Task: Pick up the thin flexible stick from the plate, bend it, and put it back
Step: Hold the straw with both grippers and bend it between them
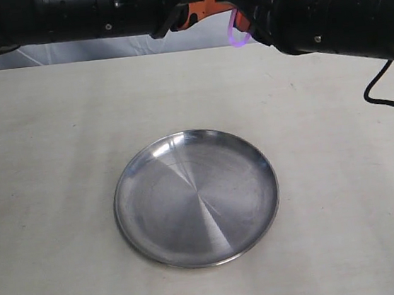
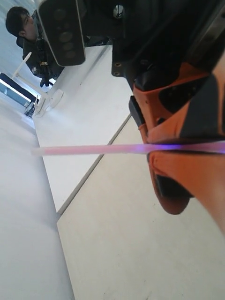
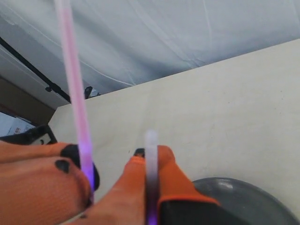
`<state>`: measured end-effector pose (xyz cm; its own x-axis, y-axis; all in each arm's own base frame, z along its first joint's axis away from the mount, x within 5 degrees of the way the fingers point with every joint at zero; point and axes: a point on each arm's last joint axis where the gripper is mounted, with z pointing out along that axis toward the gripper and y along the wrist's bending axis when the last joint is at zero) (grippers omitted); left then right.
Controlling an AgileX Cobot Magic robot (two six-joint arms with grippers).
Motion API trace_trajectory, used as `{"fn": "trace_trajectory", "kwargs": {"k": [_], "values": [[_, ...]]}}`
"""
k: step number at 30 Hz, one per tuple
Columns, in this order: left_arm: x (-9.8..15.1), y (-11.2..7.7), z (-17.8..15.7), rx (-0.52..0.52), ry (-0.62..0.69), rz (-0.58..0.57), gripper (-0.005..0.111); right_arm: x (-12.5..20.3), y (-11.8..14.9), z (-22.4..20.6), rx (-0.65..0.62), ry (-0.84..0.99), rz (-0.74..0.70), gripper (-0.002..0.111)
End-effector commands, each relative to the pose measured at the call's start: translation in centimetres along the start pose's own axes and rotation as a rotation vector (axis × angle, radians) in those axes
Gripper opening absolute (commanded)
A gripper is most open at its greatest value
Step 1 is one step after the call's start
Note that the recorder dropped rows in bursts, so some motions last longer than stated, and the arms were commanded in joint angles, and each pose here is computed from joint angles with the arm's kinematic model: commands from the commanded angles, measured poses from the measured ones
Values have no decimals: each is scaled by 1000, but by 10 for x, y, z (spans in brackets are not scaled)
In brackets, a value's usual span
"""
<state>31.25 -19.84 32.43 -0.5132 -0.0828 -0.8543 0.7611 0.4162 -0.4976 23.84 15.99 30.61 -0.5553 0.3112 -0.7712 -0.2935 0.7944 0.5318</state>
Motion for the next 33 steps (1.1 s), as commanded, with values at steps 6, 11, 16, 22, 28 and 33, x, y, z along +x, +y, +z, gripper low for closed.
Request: {"fn": "trace_trajectory", "kwargs": {"k": [6, 11, 16, 22, 28, 33], "values": [[3, 0, 2, -16, 34, 14, 0, 4, 6, -2, -31, 51, -25, -1], [3, 0, 2, -16, 36, 17, 0, 5, 6, -2, -33, 56, -39, -1], [3, 0, 2, -16, 38, 17, 0, 7, 8, -2, -43, 69, -56, -1], [4, 0, 2, -19, 48, 6, 0, 11, 16, -3, -66, 66, -89, -1], [7, -1, 1, -12, 77, 12, 0, 12, 17, -3, -69, 67, -90, -1], [7, -1, 1, -6, 80, 14, 0, 12, 17, -3, -69, 67, -90, -1]]}}
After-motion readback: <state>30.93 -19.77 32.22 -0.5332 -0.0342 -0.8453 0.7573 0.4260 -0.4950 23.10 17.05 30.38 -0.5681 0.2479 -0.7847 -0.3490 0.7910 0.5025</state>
